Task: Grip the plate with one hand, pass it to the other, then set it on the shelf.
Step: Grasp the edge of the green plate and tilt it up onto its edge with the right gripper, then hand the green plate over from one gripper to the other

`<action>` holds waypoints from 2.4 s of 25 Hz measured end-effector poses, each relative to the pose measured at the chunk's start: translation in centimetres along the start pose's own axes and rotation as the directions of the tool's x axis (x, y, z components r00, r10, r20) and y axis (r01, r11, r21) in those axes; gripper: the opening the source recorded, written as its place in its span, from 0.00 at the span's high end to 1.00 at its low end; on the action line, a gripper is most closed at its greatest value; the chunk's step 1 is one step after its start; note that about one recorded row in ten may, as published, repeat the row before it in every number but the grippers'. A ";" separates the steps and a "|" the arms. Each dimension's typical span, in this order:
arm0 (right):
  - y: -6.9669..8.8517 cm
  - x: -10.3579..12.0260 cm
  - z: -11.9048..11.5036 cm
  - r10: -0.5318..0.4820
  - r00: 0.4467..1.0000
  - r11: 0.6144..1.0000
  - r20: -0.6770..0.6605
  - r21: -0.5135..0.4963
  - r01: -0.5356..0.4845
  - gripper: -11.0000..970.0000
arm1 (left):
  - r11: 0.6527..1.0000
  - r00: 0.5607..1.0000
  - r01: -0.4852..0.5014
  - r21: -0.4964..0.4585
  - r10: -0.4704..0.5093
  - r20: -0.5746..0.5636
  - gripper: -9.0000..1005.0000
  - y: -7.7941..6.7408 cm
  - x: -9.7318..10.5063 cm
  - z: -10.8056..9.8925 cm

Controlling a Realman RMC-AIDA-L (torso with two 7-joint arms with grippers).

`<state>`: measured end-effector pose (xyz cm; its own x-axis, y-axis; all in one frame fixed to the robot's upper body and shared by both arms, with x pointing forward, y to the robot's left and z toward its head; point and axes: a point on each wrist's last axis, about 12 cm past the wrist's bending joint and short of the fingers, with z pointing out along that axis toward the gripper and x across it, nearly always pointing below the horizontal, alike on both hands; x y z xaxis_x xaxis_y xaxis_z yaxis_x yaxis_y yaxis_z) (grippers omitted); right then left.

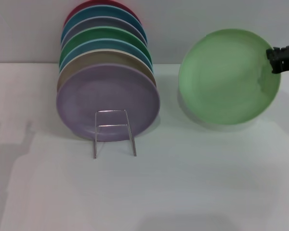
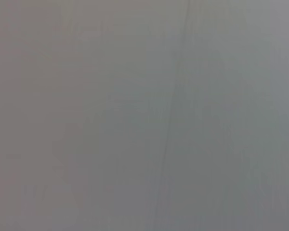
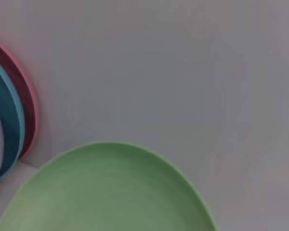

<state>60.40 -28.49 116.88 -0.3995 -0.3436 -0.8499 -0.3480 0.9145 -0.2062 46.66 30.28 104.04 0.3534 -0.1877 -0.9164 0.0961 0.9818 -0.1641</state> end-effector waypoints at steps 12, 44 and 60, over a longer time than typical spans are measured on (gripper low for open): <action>2.1 1.1 0.6 -0.081 0.984 0.991 0.157 0.120 0.062 0.96 | 1.000 1.000 0.000 -0.003 0.000 -0.001 0.21 0.1 0.0 -0.1; 8.2 11.8 -1.1 -0.132 0.792 0.944 0.596 0.319 -0.082 0.97 | 0.998 0.999 0.026 0.059 -0.027 0.027 0.22 -1.0 -0.3 -1.2; 12.2 15.3 -4.9 -0.112 0.741 0.957 0.663 0.272 -0.098 0.96 | 0.955 0.985 0.171 0.243 -0.171 -0.018 0.22 -3.6 -0.6 -4.1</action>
<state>45.89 -23.61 103.79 0.3053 -0.2158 -0.9275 -0.0635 0.9672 -0.2460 42.29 26.96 103.65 0.3146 -0.3525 -0.8813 0.3778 0.8983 -0.2244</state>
